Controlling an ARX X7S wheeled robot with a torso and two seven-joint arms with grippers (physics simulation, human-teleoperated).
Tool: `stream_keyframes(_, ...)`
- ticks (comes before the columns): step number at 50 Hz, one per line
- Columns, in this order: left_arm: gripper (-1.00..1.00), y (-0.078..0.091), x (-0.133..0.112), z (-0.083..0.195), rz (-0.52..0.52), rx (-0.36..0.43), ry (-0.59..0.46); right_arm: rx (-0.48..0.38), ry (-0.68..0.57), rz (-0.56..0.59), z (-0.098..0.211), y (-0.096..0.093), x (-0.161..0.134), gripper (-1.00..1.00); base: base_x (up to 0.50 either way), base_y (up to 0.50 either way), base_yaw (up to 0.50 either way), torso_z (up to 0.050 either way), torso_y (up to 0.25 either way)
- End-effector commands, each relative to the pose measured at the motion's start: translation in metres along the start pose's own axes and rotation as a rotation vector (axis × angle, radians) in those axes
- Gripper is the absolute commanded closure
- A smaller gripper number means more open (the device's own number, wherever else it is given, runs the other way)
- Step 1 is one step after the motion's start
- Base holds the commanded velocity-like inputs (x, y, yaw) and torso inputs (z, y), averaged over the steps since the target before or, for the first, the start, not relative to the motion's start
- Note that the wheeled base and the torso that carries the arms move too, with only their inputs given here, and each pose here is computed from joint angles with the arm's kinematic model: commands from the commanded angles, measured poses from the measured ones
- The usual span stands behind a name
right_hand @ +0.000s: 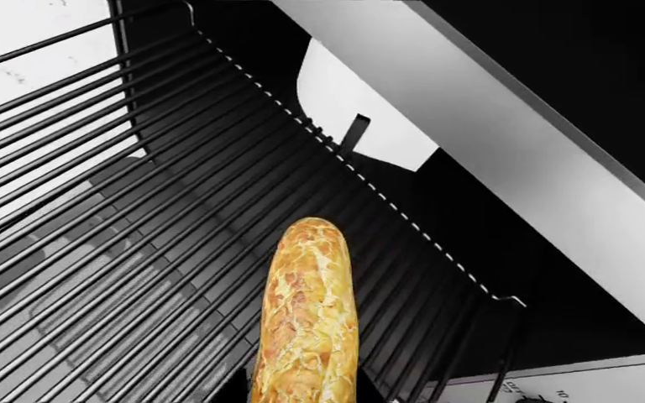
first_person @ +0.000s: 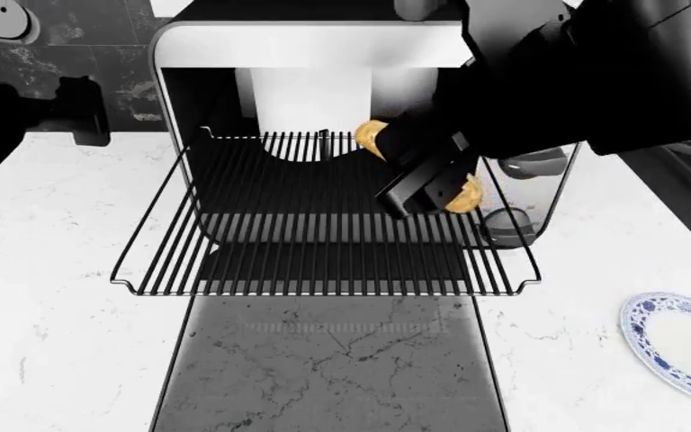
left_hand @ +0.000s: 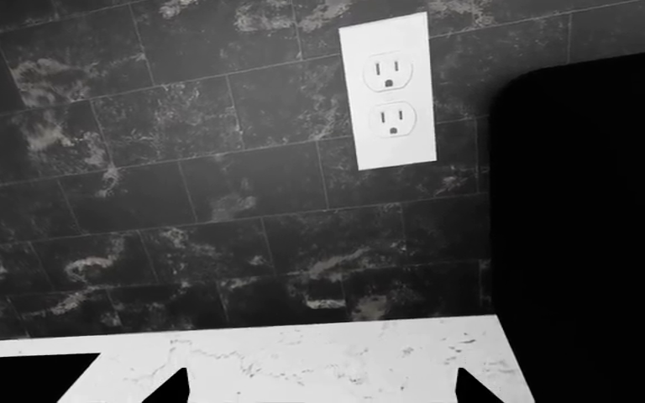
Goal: Place the baguette on the rack of the toaster oven.
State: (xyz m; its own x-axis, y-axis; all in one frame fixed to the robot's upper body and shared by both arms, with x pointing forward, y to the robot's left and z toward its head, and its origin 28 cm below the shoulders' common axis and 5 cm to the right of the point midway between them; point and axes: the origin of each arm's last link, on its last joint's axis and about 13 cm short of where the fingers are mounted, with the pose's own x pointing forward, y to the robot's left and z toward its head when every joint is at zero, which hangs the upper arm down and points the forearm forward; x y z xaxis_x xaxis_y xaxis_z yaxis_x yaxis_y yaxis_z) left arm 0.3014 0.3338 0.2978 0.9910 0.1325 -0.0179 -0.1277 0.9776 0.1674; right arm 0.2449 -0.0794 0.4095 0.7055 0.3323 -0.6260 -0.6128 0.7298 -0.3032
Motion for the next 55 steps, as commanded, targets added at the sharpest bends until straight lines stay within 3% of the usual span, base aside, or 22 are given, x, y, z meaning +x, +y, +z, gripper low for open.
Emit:
stream_keyframes(1, -1.00, -0.002, 0.003, -0.005, -0.026, -0.021, -0.005, -0.004, -0.003, 0.037, 0.002, 0.002, 0.011, 1.00, 0.00, 0.00, 0.00, 0.000, 0.000)
stream_keyframes(26, -1.00, -0.002, 0.005, -0.010, -0.024, -0.028, 0.009, -0.021, 0.028, 0.060, -0.013, 0.006, 0.038, 1.00, 0.00, 0.00, 0.00, 0.000, 0.000)
stream_keyframes(47, -1.00, -0.002, 0.006, -0.010, -0.027, -0.028, 0.009, -0.014, 0.025, 0.049, -0.018, 0.009, 0.034, 1.00, 0.00, 0.00, 0.00, 0.000, 0.000)
stream_keyframes(48, -1.00, -0.002, 0.006, -0.010, -0.026, -0.028, 0.009, -0.012, 0.025, 0.049, -0.018, 0.009, 0.034, -1.00, 0.00, 0.00, 0.00, 0.000, 0.000)
stream_keyframes(55, -1.00, -0.003, 0.006, -0.008, -0.028, -0.029, 0.006, -0.007, 0.013, 0.044, -0.015, 0.007, 0.034, -1.00, 0.00, 0.00, 0.00, 0.000, 0.000)
